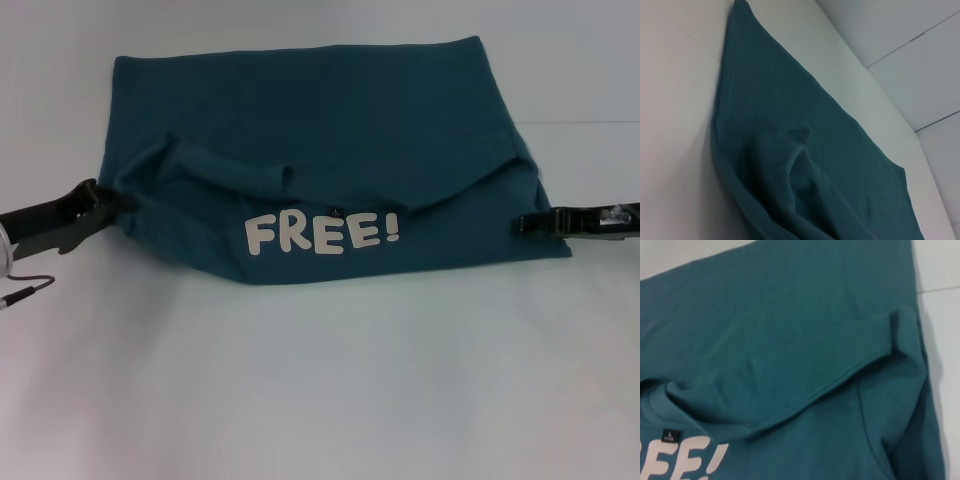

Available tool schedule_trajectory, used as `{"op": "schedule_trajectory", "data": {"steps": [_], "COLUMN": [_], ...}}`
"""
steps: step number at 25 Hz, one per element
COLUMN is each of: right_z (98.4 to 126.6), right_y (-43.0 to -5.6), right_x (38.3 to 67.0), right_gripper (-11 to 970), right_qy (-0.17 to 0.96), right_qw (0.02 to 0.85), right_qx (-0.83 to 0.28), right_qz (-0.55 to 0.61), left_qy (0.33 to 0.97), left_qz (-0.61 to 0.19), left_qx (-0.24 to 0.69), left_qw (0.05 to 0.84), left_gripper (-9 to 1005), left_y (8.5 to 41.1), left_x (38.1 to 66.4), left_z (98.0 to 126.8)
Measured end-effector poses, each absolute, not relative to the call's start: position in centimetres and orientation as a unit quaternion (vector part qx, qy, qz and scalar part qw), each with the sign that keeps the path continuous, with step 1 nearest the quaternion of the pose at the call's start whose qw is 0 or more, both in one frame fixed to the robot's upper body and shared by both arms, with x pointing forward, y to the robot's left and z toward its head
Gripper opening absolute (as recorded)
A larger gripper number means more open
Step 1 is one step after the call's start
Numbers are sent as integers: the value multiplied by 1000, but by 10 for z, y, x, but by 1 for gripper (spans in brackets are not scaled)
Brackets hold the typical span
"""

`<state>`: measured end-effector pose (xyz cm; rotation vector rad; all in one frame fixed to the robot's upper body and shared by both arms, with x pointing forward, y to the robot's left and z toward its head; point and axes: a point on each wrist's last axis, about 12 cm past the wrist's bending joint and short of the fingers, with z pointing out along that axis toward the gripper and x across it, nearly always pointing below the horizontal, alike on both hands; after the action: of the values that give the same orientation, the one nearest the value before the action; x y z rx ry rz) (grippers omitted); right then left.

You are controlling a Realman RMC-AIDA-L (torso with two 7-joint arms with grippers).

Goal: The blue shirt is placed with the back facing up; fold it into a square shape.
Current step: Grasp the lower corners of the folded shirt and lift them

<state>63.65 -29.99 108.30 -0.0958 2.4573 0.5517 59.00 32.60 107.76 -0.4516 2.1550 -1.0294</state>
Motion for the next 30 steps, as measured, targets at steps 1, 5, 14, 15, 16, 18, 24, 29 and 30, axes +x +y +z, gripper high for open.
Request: {"op": "schedule_trajectory", "data": {"steps": [1,5,14,15,16,18,24,29,30], "right_z": [1081,1080,1082,1082,1082,1083,1085,1084,1084], "right_y": [-298,-296,-295,-295,-295,-296,-301,-301,-301], "right_x": [637,638,639,639,639,639,640,639,639], "right_gripper": [576,571,560,558,557,555,417,204,155], "right_qy": [929,930,930,930,930,930,930,931,931], "right_qw": [306,305,303,303,303,304,306,303,303], "right_qx": [-38,-40,-41,-41,-41,-40,-34,-34,-35], "right_qz": [204,203,206,206,206,205,204,203,203], "left_qy": [831,831,831,831,831,831,831,831,831], "left_qz": [-397,-397,-397,-397,-397,-397,-397,-398,-398], "left_qx": [-174,-174,-175,-175,-175,-175,-173,-172,-172], "left_qw": [348,348,349,349,349,349,348,348,348], "left_gripper": [39,39,40,40,40,40,39,39,39], "left_y": [326,326,325,325,325,325,325,324,324], "left_x": [590,590,591,591,591,591,591,591,591], "left_z": [1077,1077,1077,1077,1077,1078,1078,1078,1078]}}
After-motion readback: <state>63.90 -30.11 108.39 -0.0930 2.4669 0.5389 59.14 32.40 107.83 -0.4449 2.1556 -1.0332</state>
